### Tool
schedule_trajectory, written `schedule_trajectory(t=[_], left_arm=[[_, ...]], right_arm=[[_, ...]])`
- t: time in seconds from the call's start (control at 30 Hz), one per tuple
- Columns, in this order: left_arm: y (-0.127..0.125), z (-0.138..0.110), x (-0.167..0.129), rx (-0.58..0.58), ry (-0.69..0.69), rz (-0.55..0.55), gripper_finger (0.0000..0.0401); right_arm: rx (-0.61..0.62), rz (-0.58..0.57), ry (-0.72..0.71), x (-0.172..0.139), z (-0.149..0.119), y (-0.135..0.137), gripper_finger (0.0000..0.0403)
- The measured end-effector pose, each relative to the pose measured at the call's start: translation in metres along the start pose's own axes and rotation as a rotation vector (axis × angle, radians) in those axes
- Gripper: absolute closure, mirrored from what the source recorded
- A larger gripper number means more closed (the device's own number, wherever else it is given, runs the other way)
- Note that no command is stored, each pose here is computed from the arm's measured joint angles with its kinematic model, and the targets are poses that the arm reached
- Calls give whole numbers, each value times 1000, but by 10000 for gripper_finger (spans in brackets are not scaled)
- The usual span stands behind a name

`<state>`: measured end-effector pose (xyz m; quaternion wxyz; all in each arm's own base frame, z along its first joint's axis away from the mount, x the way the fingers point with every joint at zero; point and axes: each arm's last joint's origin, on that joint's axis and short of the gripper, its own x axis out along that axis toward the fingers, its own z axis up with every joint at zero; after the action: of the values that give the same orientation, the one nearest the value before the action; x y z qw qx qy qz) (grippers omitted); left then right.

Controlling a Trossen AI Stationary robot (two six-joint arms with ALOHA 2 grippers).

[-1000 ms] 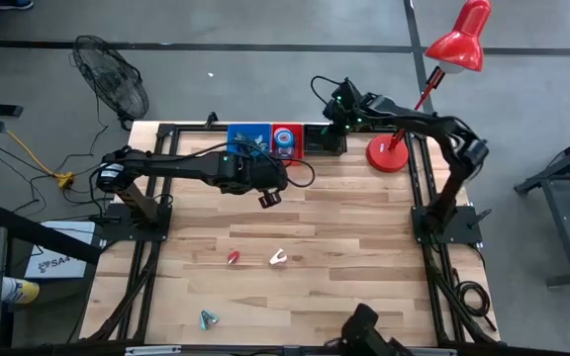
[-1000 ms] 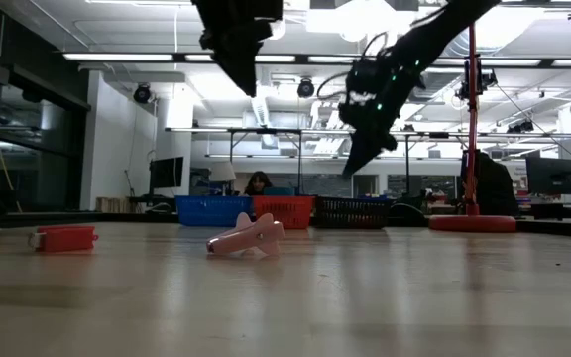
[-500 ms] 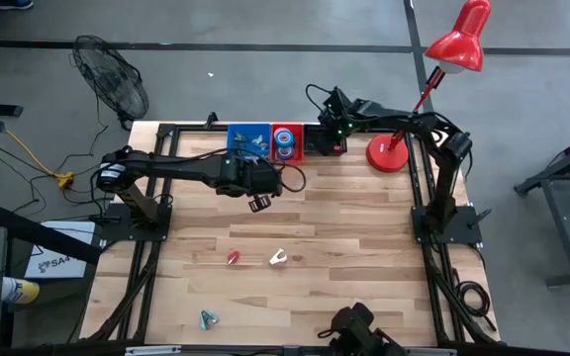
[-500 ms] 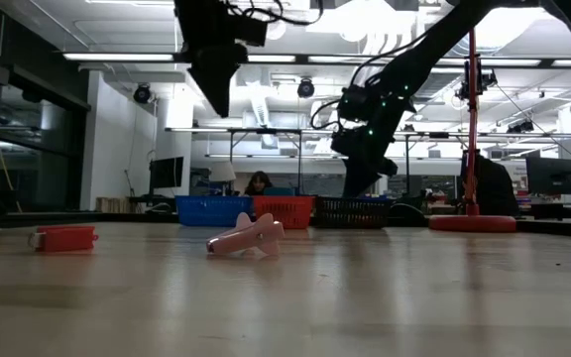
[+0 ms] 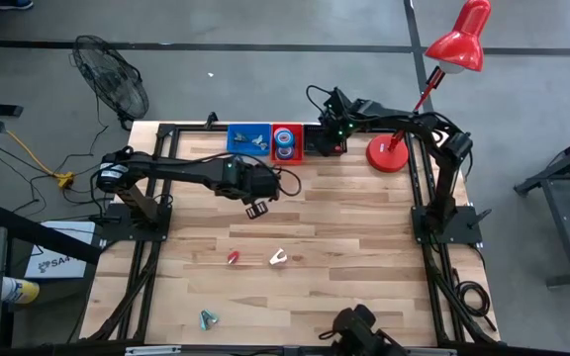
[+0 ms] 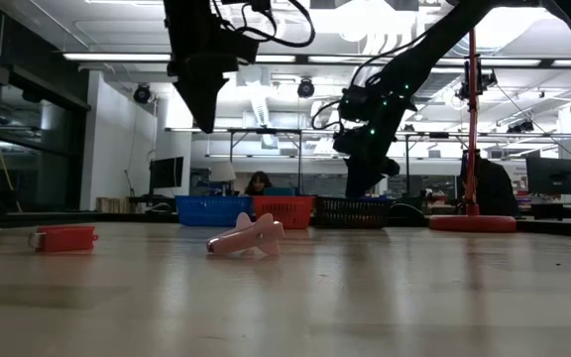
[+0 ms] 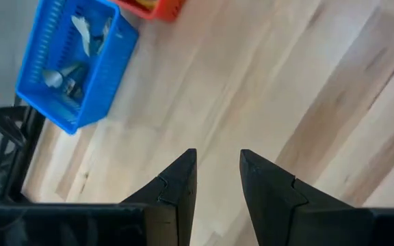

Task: Pick and place Stapler, Stapler remover, tape
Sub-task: Put the red stapler into the black basket

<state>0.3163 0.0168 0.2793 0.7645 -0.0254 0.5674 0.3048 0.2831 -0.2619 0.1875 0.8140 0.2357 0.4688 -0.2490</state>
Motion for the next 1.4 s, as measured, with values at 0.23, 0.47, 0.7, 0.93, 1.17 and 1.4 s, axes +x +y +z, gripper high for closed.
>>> schedule_trajectory(t=[0.23,0.47,0.7,0.93,1.17,1.4], left_arm=[[2,-13,-1,-4,169,-64,293],[1,-20,-3,-90,306,-168,279],[-13,-40,6,-159,455,-221,190],[-42,-67,27,-249,546,-319,130],[-64,-80,38,-332,530,-407,125],[-73,-84,41,-326,571,-432,125]], right_arm=[[-23,3,-21,-27,0,5,273],[-72,1,-79,-62,1,12,250],[-112,13,-112,-89,-2,26,216],[-149,34,-123,-114,-11,43,201],[-189,58,-108,-134,-21,60,201],[-227,78,-60,-139,-31,75,201]])
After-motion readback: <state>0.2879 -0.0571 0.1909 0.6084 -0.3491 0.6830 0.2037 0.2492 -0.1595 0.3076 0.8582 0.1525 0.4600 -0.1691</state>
